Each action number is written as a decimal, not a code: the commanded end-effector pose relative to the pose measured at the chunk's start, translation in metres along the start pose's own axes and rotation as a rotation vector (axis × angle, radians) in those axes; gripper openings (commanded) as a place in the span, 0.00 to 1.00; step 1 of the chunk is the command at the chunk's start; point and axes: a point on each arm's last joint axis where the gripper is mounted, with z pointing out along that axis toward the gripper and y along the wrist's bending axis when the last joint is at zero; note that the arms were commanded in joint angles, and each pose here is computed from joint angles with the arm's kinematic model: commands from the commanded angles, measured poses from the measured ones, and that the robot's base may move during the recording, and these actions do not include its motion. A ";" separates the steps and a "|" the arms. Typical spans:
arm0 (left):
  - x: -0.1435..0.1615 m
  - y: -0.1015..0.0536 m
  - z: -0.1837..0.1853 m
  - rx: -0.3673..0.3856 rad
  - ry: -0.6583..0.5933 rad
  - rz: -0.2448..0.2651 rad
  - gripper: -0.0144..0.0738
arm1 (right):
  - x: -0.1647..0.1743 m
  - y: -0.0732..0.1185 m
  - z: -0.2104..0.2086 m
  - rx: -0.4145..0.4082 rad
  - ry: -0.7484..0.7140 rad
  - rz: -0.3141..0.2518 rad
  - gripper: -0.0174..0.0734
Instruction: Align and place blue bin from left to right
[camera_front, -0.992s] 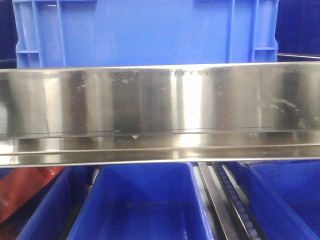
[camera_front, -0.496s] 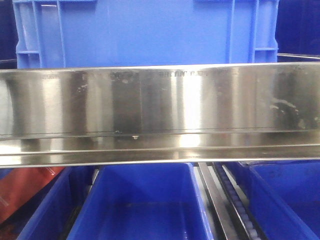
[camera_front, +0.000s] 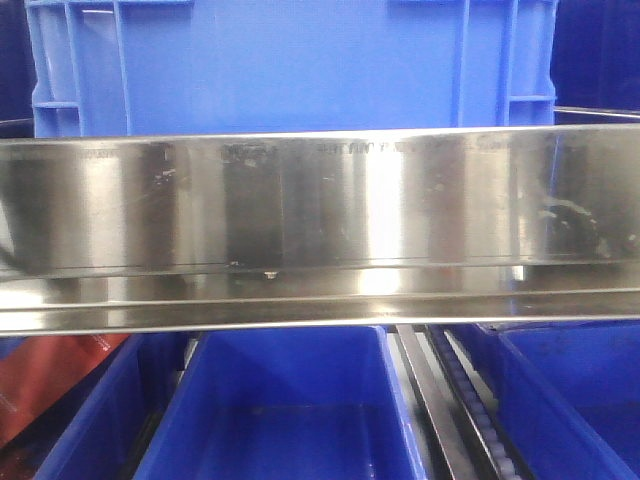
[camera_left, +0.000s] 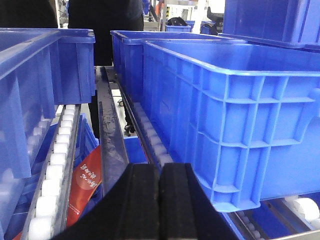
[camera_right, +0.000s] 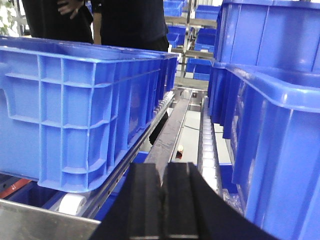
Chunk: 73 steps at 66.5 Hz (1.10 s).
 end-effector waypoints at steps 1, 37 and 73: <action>-0.001 0.000 -0.001 0.006 -0.015 -0.007 0.04 | -0.003 0.000 -0.001 0.003 -0.038 -0.019 0.12; -0.001 -0.002 -0.001 0.027 -0.009 -0.062 0.04 | -0.003 0.000 -0.001 0.003 -0.038 -0.019 0.12; 0.089 0.013 -0.006 -0.201 -0.154 0.062 0.04 | -0.003 0.000 -0.001 0.003 -0.040 -0.019 0.12</action>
